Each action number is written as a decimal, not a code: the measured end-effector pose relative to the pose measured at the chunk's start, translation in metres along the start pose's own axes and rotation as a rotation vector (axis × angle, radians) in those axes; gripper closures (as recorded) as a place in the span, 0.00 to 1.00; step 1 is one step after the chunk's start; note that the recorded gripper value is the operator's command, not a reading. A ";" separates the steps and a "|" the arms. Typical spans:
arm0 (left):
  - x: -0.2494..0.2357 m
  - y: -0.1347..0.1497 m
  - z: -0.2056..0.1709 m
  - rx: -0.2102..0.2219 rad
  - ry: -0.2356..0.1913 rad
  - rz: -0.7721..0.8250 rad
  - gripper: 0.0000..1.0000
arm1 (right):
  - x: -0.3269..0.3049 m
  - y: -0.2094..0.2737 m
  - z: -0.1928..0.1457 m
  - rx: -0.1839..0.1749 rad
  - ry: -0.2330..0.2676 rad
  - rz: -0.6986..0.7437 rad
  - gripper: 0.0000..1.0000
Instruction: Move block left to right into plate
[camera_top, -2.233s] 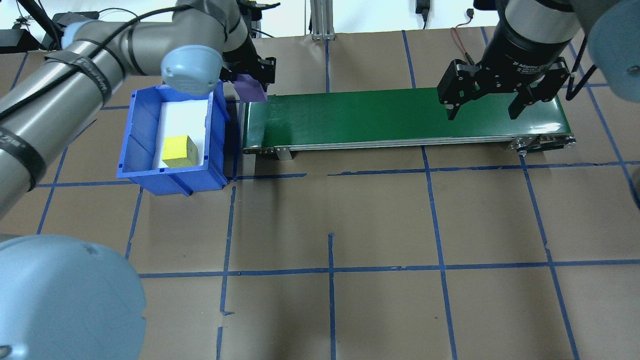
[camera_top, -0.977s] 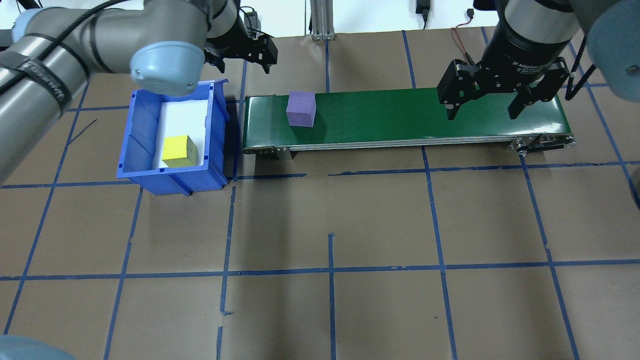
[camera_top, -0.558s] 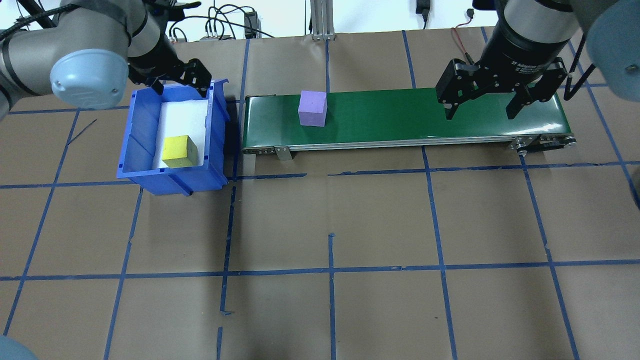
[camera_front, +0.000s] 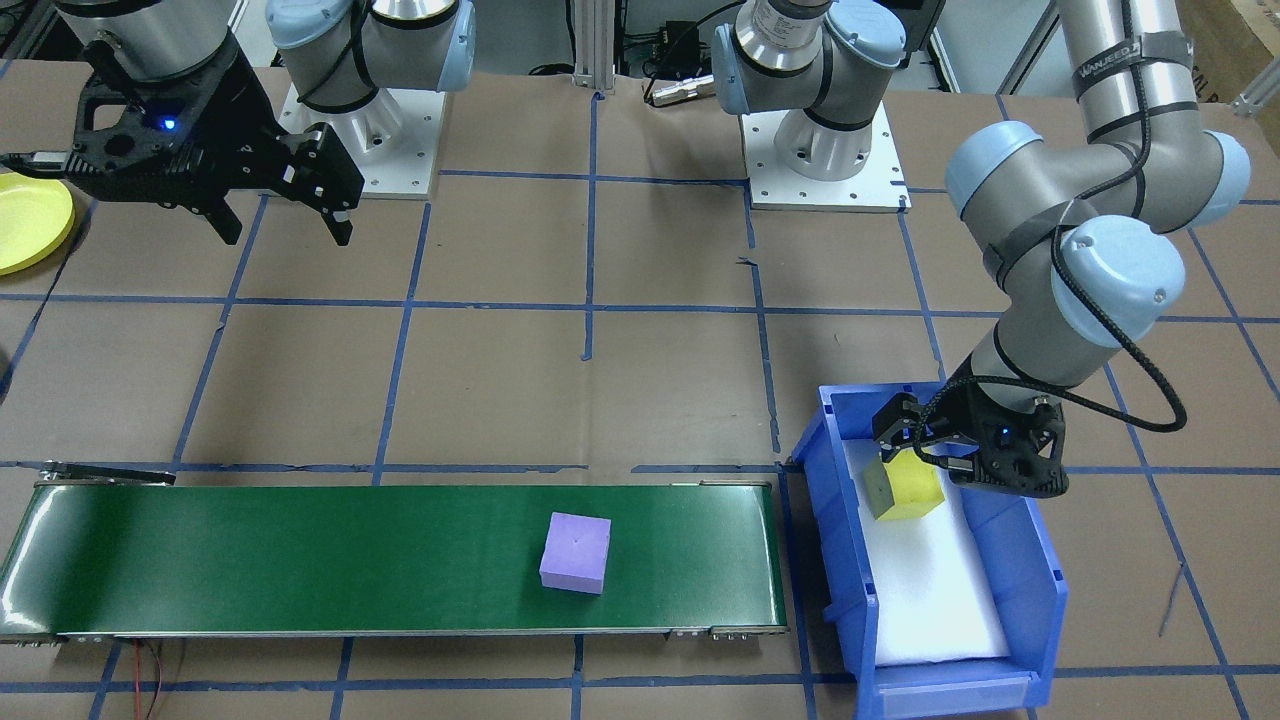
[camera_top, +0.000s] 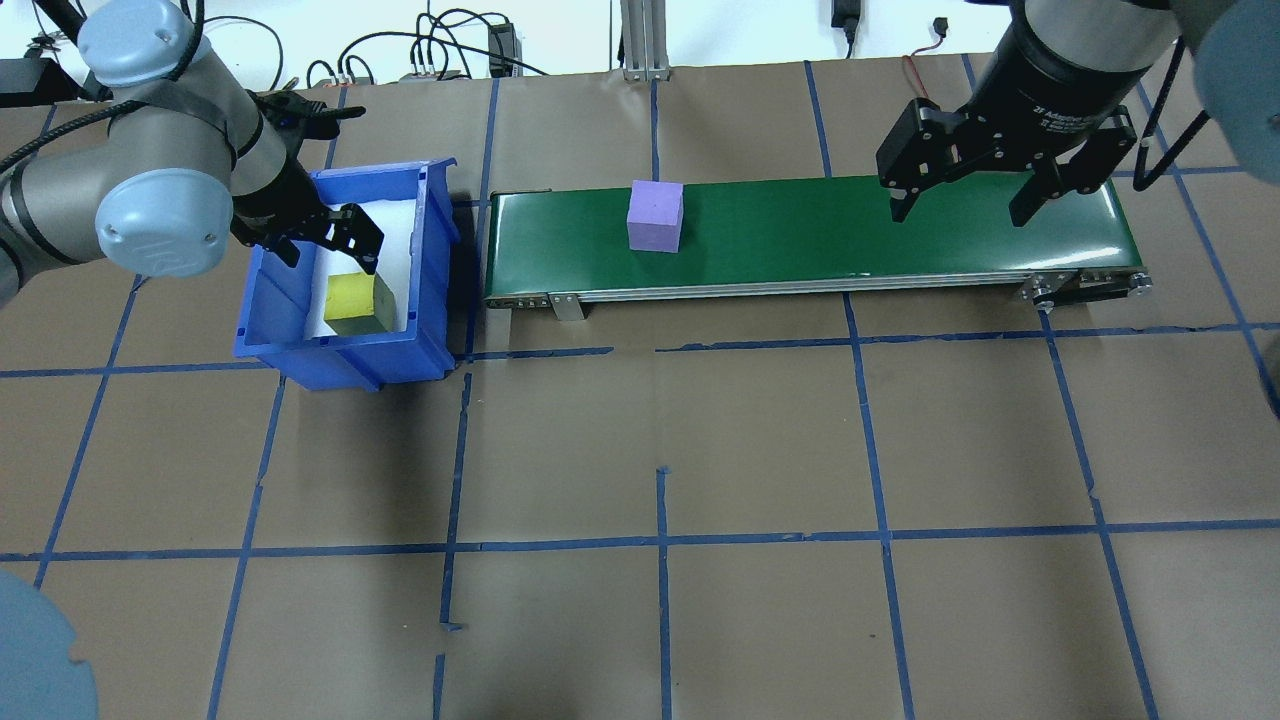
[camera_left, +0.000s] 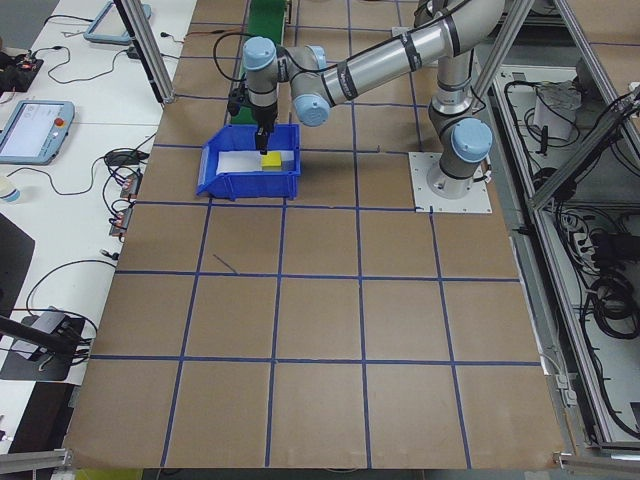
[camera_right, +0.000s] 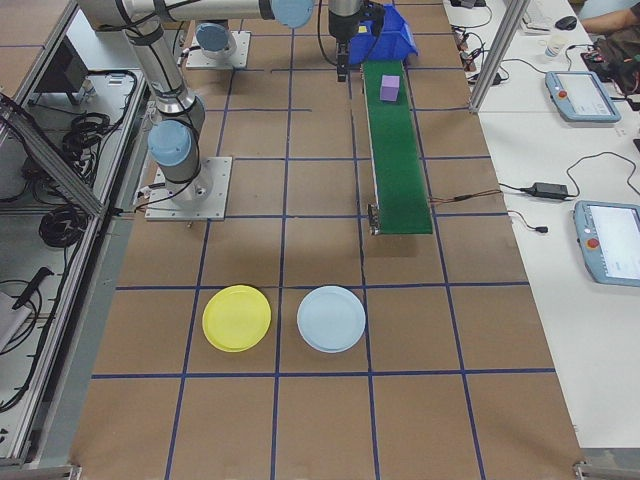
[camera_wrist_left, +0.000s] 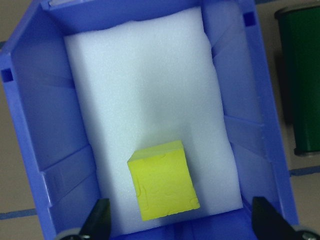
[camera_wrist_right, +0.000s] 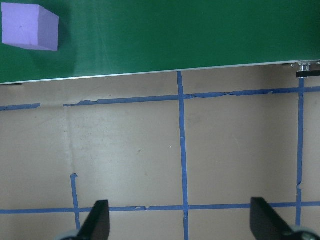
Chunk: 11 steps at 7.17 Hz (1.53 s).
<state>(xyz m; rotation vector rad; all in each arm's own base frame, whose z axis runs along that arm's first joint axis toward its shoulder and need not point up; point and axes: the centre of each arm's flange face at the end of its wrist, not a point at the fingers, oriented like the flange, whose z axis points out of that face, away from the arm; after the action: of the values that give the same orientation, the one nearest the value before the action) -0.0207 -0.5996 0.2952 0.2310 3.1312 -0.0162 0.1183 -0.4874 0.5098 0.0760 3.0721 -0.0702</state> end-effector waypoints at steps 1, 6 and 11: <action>-0.002 -0.003 0.023 -0.038 0.010 0.000 0.00 | 0.011 -0.008 -0.002 0.025 -0.006 -0.003 0.00; -0.007 -0.016 0.086 -0.109 0.032 0.000 0.46 | 0.160 -0.092 0.020 0.105 -0.158 -0.025 0.00; 0.016 -0.045 -0.051 0.053 -0.009 -0.104 0.47 | 0.239 -0.183 0.148 0.037 -0.199 -0.044 0.00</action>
<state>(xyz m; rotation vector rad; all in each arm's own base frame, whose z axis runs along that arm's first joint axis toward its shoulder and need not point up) -0.0427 -0.6416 0.3466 0.0678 3.1325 -0.1010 -0.1193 -0.6652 0.3539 0.0028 2.8739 -0.1292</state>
